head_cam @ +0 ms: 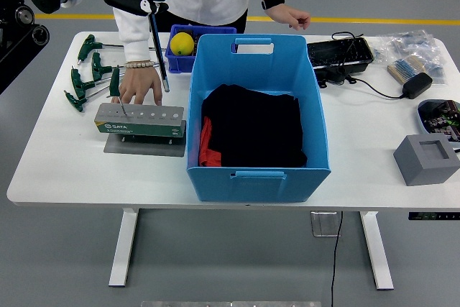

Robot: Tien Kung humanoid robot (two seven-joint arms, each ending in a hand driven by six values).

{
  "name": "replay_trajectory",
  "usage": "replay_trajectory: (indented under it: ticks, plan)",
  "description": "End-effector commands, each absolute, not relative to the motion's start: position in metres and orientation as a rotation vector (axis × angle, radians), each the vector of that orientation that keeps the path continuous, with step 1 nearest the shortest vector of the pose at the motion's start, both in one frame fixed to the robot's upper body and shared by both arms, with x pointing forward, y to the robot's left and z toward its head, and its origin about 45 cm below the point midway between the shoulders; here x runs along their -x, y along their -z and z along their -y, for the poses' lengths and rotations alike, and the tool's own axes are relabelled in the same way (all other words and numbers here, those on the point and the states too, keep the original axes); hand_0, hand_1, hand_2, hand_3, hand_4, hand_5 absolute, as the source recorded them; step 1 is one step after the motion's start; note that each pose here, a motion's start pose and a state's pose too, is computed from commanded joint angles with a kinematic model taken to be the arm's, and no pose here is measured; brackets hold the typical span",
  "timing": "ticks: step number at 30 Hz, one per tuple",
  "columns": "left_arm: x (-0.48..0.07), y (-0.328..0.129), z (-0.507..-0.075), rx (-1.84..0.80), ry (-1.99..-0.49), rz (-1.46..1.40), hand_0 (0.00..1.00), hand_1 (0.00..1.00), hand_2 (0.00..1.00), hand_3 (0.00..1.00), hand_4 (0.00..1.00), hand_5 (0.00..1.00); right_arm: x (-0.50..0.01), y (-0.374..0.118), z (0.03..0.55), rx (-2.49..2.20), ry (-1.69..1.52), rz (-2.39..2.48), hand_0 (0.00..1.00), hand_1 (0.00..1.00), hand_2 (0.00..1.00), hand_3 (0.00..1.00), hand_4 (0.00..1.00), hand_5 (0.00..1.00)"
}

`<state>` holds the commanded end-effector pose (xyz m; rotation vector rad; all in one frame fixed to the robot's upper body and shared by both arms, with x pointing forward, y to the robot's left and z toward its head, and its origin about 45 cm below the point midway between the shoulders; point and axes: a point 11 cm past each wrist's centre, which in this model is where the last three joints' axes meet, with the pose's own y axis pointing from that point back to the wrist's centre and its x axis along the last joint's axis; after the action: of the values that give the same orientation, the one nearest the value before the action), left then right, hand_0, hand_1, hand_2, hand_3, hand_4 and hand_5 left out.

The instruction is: Lift tool from toolbox,place it in box,lift tool from toolbox,place it in box

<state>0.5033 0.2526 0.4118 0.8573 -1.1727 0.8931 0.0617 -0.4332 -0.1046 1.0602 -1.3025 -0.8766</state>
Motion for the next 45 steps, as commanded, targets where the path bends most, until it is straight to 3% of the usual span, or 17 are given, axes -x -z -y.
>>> replay_trajectory:
  ticks: [10,16,26,45]
  plan:
    - [-0.488,-0.481,-0.232,-0.677,-0.972,1.335,0.086,0.002,0.014,0.065,0.745,0.552,-0.061,0.105,0.434,-1.059,0.876,1.308,0.748,0.744,0.796,0.628,0.888,0.719]
    - [-0.478,-0.483,-0.211,-0.592,-0.956,1.394,0.053,0.002,0.013,0.065,0.743,0.563,-0.062,0.105,0.433,-1.062,0.873,1.307,0.748,0.744,0.796,0.628,0.887,0.718]
    - [-0.475,-0.454,-0.176,-0.505,-0.916,1.326,0.055,0.002,0.013,0.065,0.75,0.598,-0.065,0.104,0.435,-1.071,0.861,1.31,0.748,0.745,0.796,0.627,0.895,0.712]
    - [-0.477,-0.356,-0.128,-0.544,-0.731,1.114,0.057,0.002,0.015,0.065,0.762,0.611,-0.074,0.101,0.438,-1.081,0.839,1.298,0.746,0.744,0.792,0.625,0.886,0.717]
